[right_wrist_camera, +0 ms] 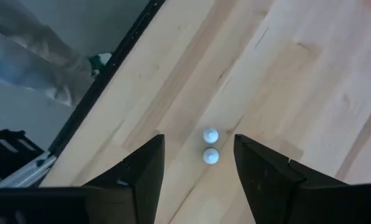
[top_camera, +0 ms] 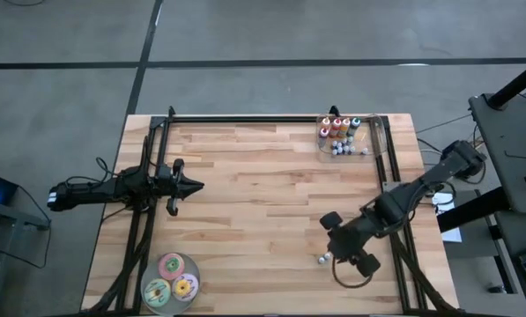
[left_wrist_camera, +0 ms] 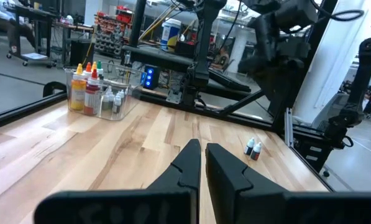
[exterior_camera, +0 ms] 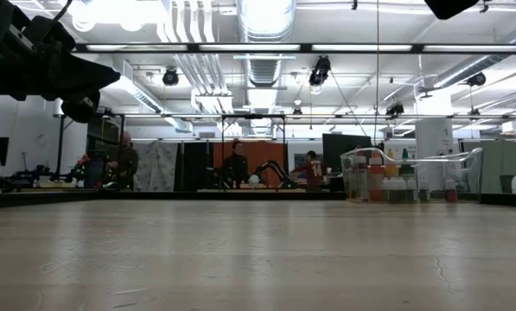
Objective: Pick & Place food coloring
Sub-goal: Put the small blue food coloring bottle into the bin
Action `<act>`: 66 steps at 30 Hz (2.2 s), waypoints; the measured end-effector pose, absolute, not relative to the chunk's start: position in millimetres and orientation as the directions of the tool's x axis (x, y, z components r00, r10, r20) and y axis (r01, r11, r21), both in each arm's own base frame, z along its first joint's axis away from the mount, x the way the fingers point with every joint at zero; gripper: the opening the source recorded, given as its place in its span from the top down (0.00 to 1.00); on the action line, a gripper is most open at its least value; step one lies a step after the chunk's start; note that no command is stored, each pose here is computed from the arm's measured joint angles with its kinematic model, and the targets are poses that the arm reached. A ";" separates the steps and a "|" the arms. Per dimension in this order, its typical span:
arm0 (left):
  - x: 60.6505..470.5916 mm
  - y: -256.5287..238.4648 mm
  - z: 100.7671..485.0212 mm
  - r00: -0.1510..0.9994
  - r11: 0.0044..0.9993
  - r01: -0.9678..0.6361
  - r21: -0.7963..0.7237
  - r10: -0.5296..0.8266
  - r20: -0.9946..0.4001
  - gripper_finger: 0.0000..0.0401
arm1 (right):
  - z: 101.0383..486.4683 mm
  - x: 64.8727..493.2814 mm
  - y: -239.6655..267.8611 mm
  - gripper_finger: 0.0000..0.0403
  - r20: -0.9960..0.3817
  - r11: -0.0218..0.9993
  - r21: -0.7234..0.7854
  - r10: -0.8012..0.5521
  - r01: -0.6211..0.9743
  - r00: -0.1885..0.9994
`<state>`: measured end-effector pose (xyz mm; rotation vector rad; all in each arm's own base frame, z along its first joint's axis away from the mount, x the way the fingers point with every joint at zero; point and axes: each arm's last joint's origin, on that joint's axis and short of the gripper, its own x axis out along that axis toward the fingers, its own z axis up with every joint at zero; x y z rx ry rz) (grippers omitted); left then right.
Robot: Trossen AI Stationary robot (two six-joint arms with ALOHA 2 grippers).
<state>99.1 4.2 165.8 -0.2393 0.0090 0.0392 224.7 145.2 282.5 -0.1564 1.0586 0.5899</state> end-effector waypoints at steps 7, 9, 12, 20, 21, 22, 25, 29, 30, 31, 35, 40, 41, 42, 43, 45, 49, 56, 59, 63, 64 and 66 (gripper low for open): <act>99.1 4.2 165.8 0.999 0.971 -0.040 -0.237 0.038 -0.014 1.00 | 259.4 228.8 155.7 0.55 -0.899 0.841 0.126 0.321 -0.527 0.298; 99.2 4.2 165.8 0.999 0.971 -0.040 -0.237 0.038 -0.014 1.00 | 252.5 229.6 156.4 0.55 -0.908 0.841 0.123 0.310 -0.526 0.283; 99.2 4.2 165.8 0.999 0.971 -0.040 -0.237 0.037 -0.014 1.00 | 240.6 230.5 156.6 0.55 -0.924 0.845 0.117 0.285 -0.521 0.254; 99.2 4.2 165.8 0.999 0.971 -0.040 -0.237 0.038 -0.014 1.00 | 217.6 236.2 157.9 0.55 -0.954 0.852 0.035 0.185 -0.522 0.238; 99.2 4.2 165.8 0.999 0.971 -0.040 -0.237 0.038 -0.014 1.00 | 214.3 236.5 158.1 0.55 -0.957 0.852 0.034 0.179 -0.522 0.229; 99.2 4.2 165.8 0.999 0.971 -0.040 -0.237 0.038 -0.014 1.00 | 211.3 236.9 158.4 0.55 -0.959 0.852 0.034 0.176 -0.522 0.224; 99.2 4.2 165.8 0.999 0.971 -0.040 -0.237 0.037 -0.014 1.00 | 202.8 236.7 158.2 0.55 -0.960 0.852 0.034 0.173 -0.522 0.221; 99.2 4.2 165.8 0.999 0.971 -0.040 -0.237 0.038 -0.014 1.00 | 194.6 235.5 157.6 0.56 -0.955 0.857 0.038 0.182 -0.513 0.232; 99.1 4.2 165.8 0.999 0.971 -0.040 -0.237 0.038 -0.014 1.00 | 193.3 234.9 157.1 0.56 -0.957 0.858 0.038 0.180 -0.513 0.229; 99.2 4.2 165.8 0.999 0.971 -0.040 -0.237 0.037 -0.014 1.00 | 192.5 234.7 157.0 0.56 -0.956 0.858 0.038 0.181 -0.513 0.231; 99.1 4.2 165.8 0.999 0.971 -0.040 -0.237 0.038 -0.014 1.00 | 187.0 234.4 157.5 0.56 -0.958 0.855 0.037 0.177 -0.517 0.224; 99.1 4.2 165.8 0.999 0.971 -0.040 -0.237 0.037 -0.014 1.00 | 177.7 233.4 160.1 0.56 -0.951 0.849 0.038 0.192 -0.527 0.242; 99.2 4.2 165.8 0.999 0.971 -0.040 -0.237 0.037 -0.014 1.00 | 176.6 233.0 160.5 0.56 -0.950 0.848 0.038 0.195 -0.529 0.244; 99.2 4.2 165.8 0.999 0.971 -0.040 -0.237 0.038 -0.014 1.00 | 175.7 232.0 160.9 0.56 -0.951 0.846 0.038 0.194 -0.532 0.241; 99.2 4.2 165.8 0.999 0.971 -0.040 -0.237 0.038 -0.014 1.00 | 175.1 231.5 160.8 0.56 -0.952 0.846 0.038 0.193 -0.532 0.239; 99.2 4.2 165.8 0.999 0.971 -0.040 -0.237 0.037 -0.014 1.00 | 174.7 231.6 160.9 0.56 -0.951 0.846 0.038 0.195 -0.532 0.241; 99.1 4.2 165.8 0.999 0.971 -0.040 -0.237 0.037 -0.014 1.00 | 170.1 229.9 159.6 0.56 -0.951 0.846 0.038 0.194 -0.532 0.240; 99.1 4.2 165.8 0.999 0.971 -0.040 -0.237 0.037 -0.014 1.00 | 163.0 229.1 159.2 0.58 -0.941 0.847 0.041 0.211 -0.530 0.265; 99.2 4.2 165.8 0.999 0.971 -0.040 -0.237 0.037 -0.014 1.00 | 161.3 228.6 158.8 0.58 -0.940 0.847 0.041 0.213 -0.529 0.267; 99.2 4.2 165.8 0.999 0.971 -0.040 -0.237 0.037 -0.014 1.00 | 161.2 229.5 159.4 0.58 -0.935 0.845 0.041 0.221 -0.533 0.279; 99.2 4.2 165.8 0.999 0.971 -0.040 -0.237 0.037 -0.014 1.00 | 160.9 229.3 159.2 0.58 -0.935 0.845 0.041 0.220 -0.533 0.278; 99.2 4.2 165.8 0.999 0.971 -0.040 -0.237 0.037 -0.014 1.00 | 161.0 229.4 159.2 0.58 -0.935 0.845 0.040 0.221 -0.533 0.279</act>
